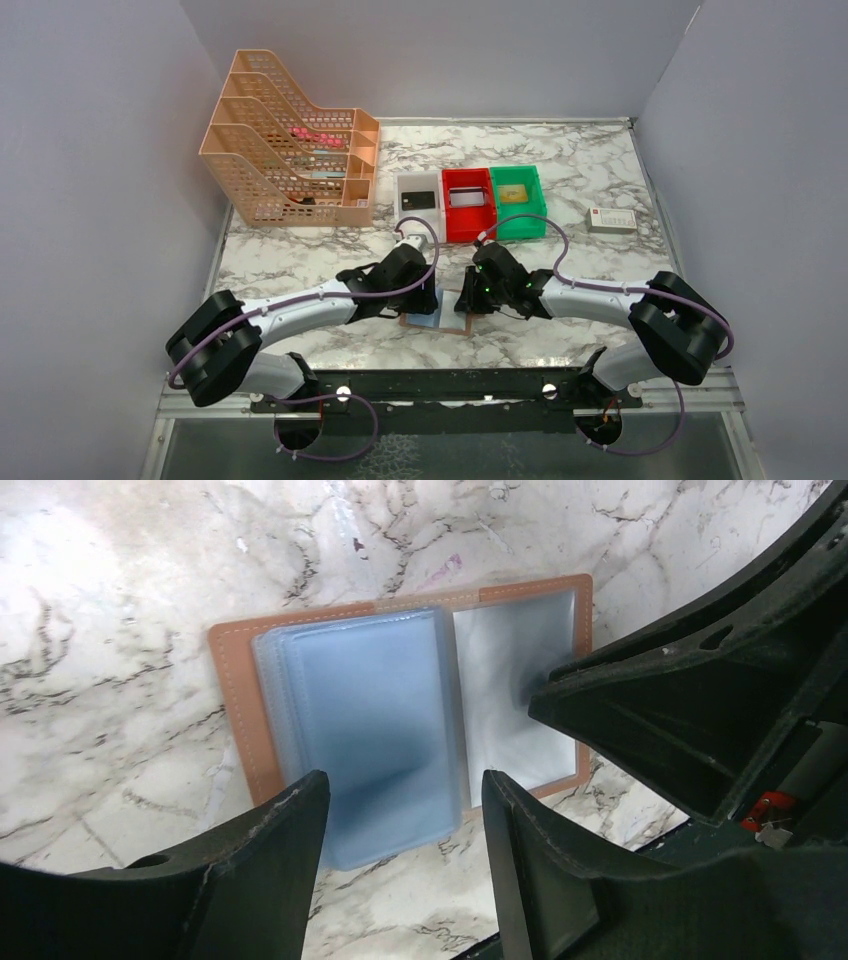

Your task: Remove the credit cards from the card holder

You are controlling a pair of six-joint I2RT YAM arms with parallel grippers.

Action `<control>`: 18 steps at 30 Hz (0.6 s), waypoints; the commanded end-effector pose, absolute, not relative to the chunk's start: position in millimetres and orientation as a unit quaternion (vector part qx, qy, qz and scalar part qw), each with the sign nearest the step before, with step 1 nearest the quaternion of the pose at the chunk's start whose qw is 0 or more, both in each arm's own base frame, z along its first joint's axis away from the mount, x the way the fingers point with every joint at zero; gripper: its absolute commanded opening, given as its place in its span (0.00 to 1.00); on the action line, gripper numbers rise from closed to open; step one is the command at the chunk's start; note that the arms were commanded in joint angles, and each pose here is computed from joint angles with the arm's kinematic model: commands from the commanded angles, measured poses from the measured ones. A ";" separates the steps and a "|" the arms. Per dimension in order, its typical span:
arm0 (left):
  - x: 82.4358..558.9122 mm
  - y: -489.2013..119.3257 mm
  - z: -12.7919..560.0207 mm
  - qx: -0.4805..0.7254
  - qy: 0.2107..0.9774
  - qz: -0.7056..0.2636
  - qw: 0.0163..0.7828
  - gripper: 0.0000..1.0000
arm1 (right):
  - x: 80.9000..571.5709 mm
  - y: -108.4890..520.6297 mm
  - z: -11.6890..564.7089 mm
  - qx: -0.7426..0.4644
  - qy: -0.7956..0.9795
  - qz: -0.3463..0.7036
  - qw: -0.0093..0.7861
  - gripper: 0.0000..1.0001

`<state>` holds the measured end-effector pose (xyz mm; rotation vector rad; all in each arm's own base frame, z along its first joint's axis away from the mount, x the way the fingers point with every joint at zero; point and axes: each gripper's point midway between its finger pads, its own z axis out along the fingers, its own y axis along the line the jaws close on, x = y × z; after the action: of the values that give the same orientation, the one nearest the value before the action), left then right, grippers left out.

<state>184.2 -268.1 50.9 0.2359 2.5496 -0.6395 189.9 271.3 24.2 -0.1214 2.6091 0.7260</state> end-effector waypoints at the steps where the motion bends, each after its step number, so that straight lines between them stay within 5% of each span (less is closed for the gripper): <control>1: 194.5 -256.8 67.4 0.078 0.932 -0.209 0.284 0.61 | 183.5 262.4 11.2 -0.041 0.948 0.246 0.199 0.23; 18: 174.6 -274.8 34.1 0.101 0.939 -0.244 0.218 0.56 | 181.1 262.5 10.6 -0.037 0.948 0.250 0.195 0.23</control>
<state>182.9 -268.1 42.6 0.2485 2.5700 -0.6258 189.9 272.5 24.3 -0.1128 2.6047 0.7391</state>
